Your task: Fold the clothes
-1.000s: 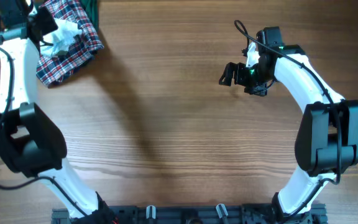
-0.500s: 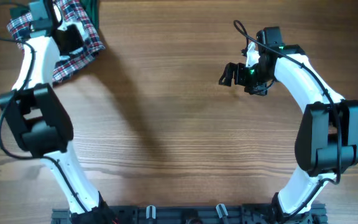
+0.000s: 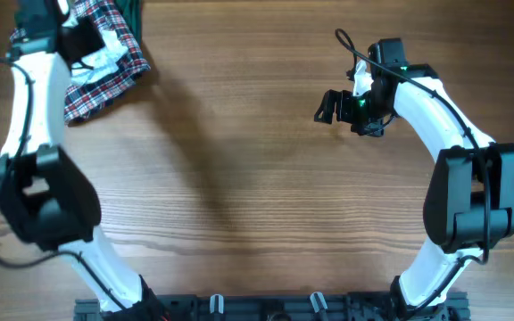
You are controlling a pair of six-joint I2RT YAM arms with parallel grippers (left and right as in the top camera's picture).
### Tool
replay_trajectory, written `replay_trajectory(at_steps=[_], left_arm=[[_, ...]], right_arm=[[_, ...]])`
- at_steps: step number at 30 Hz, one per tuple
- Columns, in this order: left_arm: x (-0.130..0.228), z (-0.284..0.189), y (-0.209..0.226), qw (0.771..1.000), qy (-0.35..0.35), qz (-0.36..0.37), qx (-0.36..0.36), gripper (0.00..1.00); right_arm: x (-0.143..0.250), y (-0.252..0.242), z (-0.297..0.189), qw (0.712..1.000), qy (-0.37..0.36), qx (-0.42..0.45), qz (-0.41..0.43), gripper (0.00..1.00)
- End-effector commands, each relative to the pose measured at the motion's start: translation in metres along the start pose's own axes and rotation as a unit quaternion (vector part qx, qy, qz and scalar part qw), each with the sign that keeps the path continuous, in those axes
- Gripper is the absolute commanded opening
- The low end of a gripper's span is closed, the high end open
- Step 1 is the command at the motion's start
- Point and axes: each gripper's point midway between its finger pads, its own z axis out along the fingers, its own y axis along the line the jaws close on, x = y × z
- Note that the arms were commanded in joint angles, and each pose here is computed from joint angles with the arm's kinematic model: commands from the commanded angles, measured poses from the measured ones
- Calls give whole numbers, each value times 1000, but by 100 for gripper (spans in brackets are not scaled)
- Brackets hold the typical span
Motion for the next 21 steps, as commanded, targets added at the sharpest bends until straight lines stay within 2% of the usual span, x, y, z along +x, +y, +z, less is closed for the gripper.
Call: replay_trajectory(at_steps=[1, 4, 9, 14, 21], left_arm=[[-19, -27, 22, 999, -28, -9, -21, 22], [-19, -28, 47, 999, -24, -28, -37, 18], [-7, -14, 68, 998, -1, -45, -38, 18], [18, 27, 59, 998, 36, -48, 0, 19], [43, 95, 88, 998, 37, -55, -20, 21]], right_arm=[[5, 3, 5, 1000, 10, -8, -10, 100], [5, 3, 5, 1000, 10, -8, -10, 100], [4, 3, 5, 1000, 7, -9, -11, 100], [4, 3, 5, 1000, 7, -8, -11, 100], [5, 3, 5, 1000, 9, -8, -10, 100]])
